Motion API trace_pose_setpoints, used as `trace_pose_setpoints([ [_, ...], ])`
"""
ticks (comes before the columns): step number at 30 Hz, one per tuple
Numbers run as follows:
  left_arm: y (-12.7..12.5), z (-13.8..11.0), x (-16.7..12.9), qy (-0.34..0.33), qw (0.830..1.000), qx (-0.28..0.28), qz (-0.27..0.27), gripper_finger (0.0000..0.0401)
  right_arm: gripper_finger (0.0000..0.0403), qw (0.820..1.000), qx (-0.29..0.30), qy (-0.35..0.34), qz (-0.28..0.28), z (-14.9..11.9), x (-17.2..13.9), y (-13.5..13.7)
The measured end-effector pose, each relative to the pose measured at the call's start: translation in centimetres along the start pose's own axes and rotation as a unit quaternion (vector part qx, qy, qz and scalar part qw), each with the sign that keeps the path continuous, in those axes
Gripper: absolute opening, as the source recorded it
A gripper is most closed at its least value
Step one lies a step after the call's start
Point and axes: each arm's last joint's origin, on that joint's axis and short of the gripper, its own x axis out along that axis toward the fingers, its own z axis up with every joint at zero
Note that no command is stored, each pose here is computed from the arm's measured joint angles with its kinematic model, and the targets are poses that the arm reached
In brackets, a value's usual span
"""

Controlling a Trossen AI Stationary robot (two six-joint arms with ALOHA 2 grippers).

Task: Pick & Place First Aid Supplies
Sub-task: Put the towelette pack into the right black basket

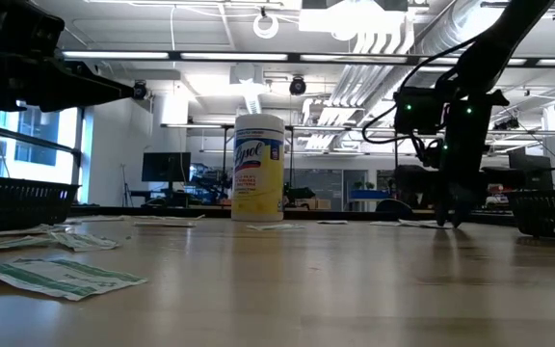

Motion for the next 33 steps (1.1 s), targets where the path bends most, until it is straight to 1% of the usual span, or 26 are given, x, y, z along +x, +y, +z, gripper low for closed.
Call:
trace_pose_setpoints([
  [9,0.0,0.0,0.0,0.000,1.000,0.000,0.000,0.0206,0.0050,1.000,0.008,0.002,0.008,0.0,0.0,0.1],
  [12,0.0,0.0,0.0,0.000,1.000,0.000,0.000,0.0206,0.0036,1.000,-0.003,-0.001,0.013,0.1,-0.2,0.1],
  [17,0.0,0.0,0.0,0.000,1.000,0.000,0.000,0.0206,0.0006,0.999,-0.023,-0.018,0.020,-0.3,-1.5,-0.3],
  [23,0.0,0.0,0.0,0.000,1.000,0.000,0.000,0.0206,0.0002,0.997,-0.038,-0.056,0.034,-0.8,-3.9,-0.6],
  [26,0.0,0.0,0.0,0.000,1.000,0.000,0.000,0.0206,0.0002,0.995,-0.048,-0.061,0.068,-1.3,-5.3,-0.6],
  [29,0.0,0.0,0.0,0.000,1.000,0.000,0.000,0.0206,0.0001,0.990,-0.075,-0.050,0.106,-2.0,-6.8,-0.8],
  [31,0.0,0.0,0.0,0.000,1.000,0.000,0.000,0.0206,0.0001,0.985,-0.107,-0.048,0.127,-2.5,-7.9,-1.2],
  [33,0.0,0.0,0.0,0.000,1.000,0.000,0.000,0.0206,0.0001,0.980,-0.149,-0.037,0.124,-3.1,-9.1,-1.9],
])
